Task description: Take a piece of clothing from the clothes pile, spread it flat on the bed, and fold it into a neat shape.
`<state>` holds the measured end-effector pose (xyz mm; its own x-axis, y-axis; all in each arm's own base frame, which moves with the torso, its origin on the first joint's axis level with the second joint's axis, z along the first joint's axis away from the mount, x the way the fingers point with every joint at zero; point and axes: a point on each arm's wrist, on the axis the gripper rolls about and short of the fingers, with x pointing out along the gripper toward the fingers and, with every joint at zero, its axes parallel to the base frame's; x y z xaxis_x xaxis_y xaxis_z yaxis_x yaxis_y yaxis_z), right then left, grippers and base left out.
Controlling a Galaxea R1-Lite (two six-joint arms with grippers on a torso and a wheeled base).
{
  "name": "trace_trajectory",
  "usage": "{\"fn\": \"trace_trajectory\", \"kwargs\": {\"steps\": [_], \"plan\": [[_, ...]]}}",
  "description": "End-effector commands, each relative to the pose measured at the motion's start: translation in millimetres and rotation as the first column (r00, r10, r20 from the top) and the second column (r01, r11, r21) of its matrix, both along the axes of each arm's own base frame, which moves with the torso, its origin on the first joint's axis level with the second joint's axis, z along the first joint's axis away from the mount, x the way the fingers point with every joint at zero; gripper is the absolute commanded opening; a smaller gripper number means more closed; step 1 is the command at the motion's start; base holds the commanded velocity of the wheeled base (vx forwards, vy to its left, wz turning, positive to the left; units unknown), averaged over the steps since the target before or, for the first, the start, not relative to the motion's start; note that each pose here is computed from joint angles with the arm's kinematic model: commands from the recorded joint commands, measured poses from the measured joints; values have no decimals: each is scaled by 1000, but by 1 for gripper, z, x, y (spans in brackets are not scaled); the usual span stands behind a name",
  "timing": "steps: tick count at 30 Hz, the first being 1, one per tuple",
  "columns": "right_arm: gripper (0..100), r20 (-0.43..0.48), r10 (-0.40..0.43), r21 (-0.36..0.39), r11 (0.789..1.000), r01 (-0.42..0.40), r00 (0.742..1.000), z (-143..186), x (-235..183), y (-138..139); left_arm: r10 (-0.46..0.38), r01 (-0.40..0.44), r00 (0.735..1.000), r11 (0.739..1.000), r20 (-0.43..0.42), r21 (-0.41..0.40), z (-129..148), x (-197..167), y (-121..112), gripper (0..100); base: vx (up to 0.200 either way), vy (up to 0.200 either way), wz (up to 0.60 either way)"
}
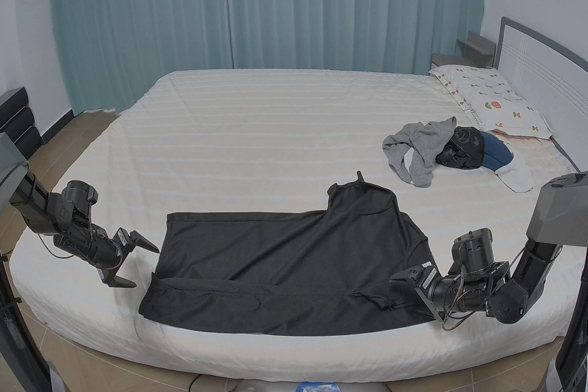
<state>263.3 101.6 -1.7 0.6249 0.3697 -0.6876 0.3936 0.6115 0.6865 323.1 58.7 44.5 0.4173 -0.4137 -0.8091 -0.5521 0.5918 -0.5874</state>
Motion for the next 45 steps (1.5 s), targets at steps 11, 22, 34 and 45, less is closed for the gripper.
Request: {"fn": "trace_trajectory", "kwargs": {"steps": [11,22,34,45], "plan": [[100,-13,-24,-25,999,23,1000,-12,2,0,0,0,1000,1000,1,2,0,-1,0,100,0,0,0],[0,18,-67,-52,996,67,998,-11,2,-2,0,0,1000,1000,1,2,0,-1,0,100,0,0,0],[0,27,-86,-27,996,87,996,2,-9,-3,-2,2,1000,1000,-3,3,-1,-2,0,100,0,0,0],[0,64,-64,-5,998,65,996,25,-29,-4,-4,4,1000,1000,-5,5,-1,-3,-1,100,0,0,0]]}}
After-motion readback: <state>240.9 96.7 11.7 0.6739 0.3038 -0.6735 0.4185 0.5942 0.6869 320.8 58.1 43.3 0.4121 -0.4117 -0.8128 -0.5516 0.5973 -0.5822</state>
